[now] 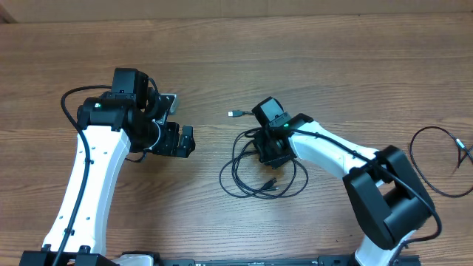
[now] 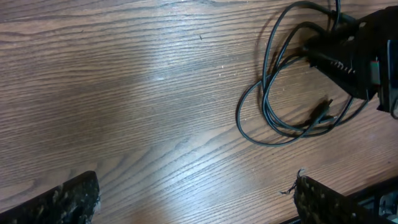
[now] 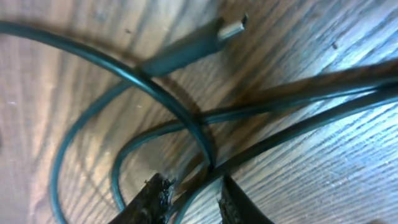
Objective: Untangle cables
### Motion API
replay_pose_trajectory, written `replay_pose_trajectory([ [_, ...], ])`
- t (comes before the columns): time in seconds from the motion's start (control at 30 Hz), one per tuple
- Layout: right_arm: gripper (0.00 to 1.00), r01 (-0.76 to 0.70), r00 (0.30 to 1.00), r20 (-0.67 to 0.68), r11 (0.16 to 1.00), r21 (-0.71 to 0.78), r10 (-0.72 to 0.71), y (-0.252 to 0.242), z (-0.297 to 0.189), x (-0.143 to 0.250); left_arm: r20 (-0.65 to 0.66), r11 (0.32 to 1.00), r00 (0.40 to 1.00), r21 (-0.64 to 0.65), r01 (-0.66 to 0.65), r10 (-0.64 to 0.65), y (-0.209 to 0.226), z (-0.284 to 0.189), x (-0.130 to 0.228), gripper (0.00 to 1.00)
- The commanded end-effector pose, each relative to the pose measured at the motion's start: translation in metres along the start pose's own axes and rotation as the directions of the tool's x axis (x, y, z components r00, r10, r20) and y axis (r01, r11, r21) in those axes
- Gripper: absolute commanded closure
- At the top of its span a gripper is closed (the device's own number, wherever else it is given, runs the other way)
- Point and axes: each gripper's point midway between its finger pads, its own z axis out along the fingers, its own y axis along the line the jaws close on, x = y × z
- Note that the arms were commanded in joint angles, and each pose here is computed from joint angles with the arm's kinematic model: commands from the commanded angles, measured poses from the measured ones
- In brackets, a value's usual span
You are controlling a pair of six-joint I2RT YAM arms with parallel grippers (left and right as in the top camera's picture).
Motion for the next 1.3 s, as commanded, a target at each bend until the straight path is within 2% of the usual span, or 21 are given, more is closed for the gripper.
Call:
replay_pose_trajectory([
  [0.0, 0.82, -0.005, 1.0, 0.026, 0.999, 0.05, 0.003, -0.011, 0.015, -0.005, 0.006, 1.0, 1.0, -0.002, -0.014, 0.014, -0.002, -0.001, 0.0, 0.0],
  [0.07, 0.95, -0.005, 1.0, 0.024, 0.999, 0.052, 0.004, -0.012, 0.016, -0.004, 0.006, 1.0, 1.0, -0.002, -0.015, 0.015, -0.002, -0.001, 0.0, 0.01],
  [0.1, 0.96, -0.004, 1.0, 0.014, 0.999, 0.047, 0.004, -0.01, 0.014, -0.002, 0.006, 1.0, 1.0, -0.002, -0.014, 0.014, -0.002, -0.001, 0.0, 0.0],
  [0.2, 0.96, -0.006, 1.0, 0.007, 0.999, 0.039, 0.006, -0.004, 0.004, -0.004, 0.006, 1.0, 1.0, -0.002, -0.014, 0.014, -0.002, -0.001, 0.0, 0.0],
  [0.37, 0.96, 0.076, 0.997, 0.016, 0.997, 0.013, -0.077, 0.014, -0.041, -0.017, 0.006, 1.0, 1.0, -0.002, -0.014, 0.014, -0.002, -0.001, 0.0, 0.0],
  [0.73, 0.96, 0.375, 0.927, 0.048, 0.921, -0.108, -0.372, 0.037, -0.113, -0.007, 0.006, 1.0, 1.0, -0.002, -0.014, 0.014, -0.002, -0.001, 0.0, 0.0],
  [0.8, 0.96, 0.459, 0.888, 0.093, 0.872, -0.171, -0.45, 0.048, -0.132, -0.005, 0.006, 1.0, 1.0, -0.002, -0.014, 0.014, -0.002, -0.001, 0.0, 0.0],
  [0.87, 0.96, 0.576, 0.817, 0.162, 0.779, -0.247, -0.553, 0.066, -0.159, -0.002, 0.006, 1.0, 1.0, -0.002, -0.014, 0.014, -0.002, -0.001, 0.0, 0.0],
  [0.9, 0.96, 0.656, 0.754, 0.216, 0.694, -0.296, -0.621, 0.078, -0.182, 0.005, 0.007, 1.0, 1.0, -0.002, -0.014, 0.014, -0.002, -0.001, 0.0, 0.01],
  [1.0, 0.96, 0.79, 0.609, 0.357, 0.506, -0.345, -0.708, 0.098, -0.237, 0.016, 0.006, 1.0, 1.0, -0.002, -0.014, 0.014, -0.002, -0.001, 0.0, 0.0],
  [1.13, 0.96, 0.9, 0.429, 0.558, 0.281, -0.334, -0.71, 0.111, -0.319, 0.031, 0.007, 1.0, 1.0, -0.002, -0.014, 0.014, -0.002, -0.001, 0.0, 0.0],
  [1.2, 0.96, 0.913, 0.399, 0.606, 0.241, -0.328, -0.688, 0.11, -0.339, 0.032, 0.007, 1.0, 1.0, -0.002, -0.014, 0.014, -0.002, -0.001, 0.0, 0.01],
  [1.27, 0.94, 0.915, 0.402, 0.622, 0.266, -0.304, -0.672, 0.105, -0.345, 0.026, 0.007, 1.0, 1.0, -0.002, -0.014, 0.014, -0.002, -0.001, 0.0, 0.01],
])
